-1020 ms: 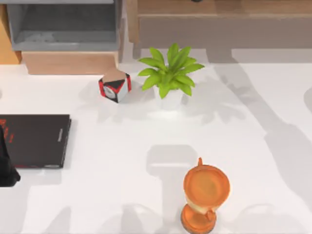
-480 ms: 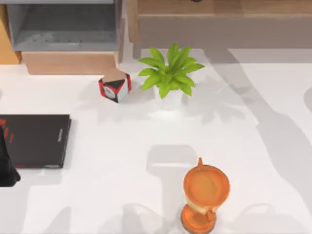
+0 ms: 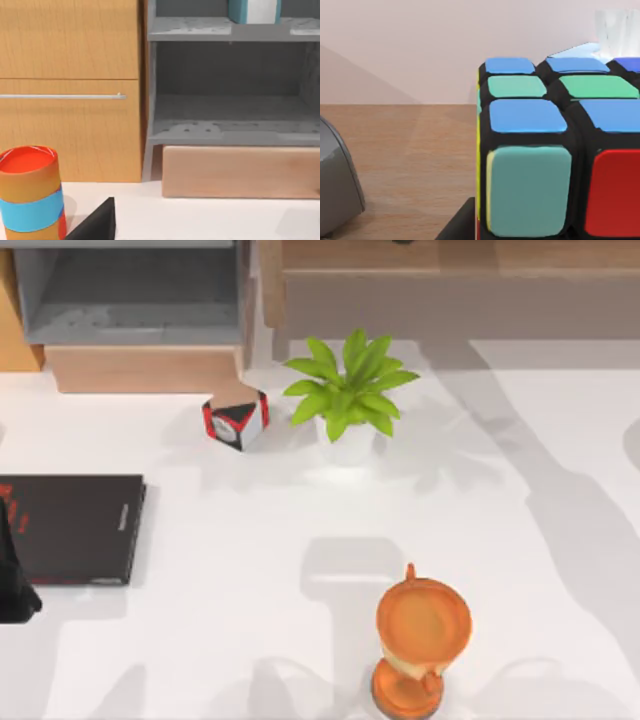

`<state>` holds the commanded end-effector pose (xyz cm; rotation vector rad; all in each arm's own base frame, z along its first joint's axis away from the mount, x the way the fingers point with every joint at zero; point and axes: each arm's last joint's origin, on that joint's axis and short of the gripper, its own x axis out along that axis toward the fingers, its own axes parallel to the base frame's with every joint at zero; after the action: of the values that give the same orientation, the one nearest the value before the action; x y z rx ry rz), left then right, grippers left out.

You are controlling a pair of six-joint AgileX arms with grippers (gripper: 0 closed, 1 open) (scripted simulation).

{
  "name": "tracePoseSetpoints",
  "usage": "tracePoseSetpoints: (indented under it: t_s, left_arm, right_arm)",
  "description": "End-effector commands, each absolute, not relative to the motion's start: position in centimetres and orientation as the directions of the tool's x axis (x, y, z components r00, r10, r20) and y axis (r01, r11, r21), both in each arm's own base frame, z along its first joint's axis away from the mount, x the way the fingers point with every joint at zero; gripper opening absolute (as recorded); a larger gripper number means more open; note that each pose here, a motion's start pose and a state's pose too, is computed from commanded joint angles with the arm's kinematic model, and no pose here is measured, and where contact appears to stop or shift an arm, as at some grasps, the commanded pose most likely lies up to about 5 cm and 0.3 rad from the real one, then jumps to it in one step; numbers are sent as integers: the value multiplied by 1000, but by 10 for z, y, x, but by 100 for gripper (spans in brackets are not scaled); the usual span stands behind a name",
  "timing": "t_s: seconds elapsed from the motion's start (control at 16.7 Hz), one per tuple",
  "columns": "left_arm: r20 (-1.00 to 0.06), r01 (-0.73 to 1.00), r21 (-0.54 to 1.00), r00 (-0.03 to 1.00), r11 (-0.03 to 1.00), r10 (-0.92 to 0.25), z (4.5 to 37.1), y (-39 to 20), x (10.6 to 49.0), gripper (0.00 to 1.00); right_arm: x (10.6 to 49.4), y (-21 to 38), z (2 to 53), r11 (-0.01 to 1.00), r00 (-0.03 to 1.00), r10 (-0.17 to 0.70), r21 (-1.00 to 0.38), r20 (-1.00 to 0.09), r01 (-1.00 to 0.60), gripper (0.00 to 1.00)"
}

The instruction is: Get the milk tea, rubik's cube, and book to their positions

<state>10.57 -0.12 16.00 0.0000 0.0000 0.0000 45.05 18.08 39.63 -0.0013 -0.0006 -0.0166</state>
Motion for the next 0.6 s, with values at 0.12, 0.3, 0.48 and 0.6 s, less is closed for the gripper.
tracePoseSetpoints:
  t_s: [0.12, 0.3, 0.48, 0.6]
  left_arm:
    - [0, 0, 0, 1000, 1000, 0, 160, -1, 106, 100]
    - [0, 0, 0, 1000, 1000, 0, 160, -1, 106, 100]
    - [0, 0, 0, 1000, 1000, 0, 160, -1, 106, 100]
    - [0, 0, 0, 1000, 1000, 0, 160, -1, 106, 100]
  right_arm:
    - [450, 181, 396, 1000, 1000, -17, -1, 1, 17, 68]
    - [450, 181, 396, 1000, 1000, -17, -1, 1, 17, 90]
    - [450, 181, 396, 1000, 1000, -17, -1, 1, 17, 100]
    - [450, 181, 396, 1000, 1000, -17, -1, 1, 17, 100]
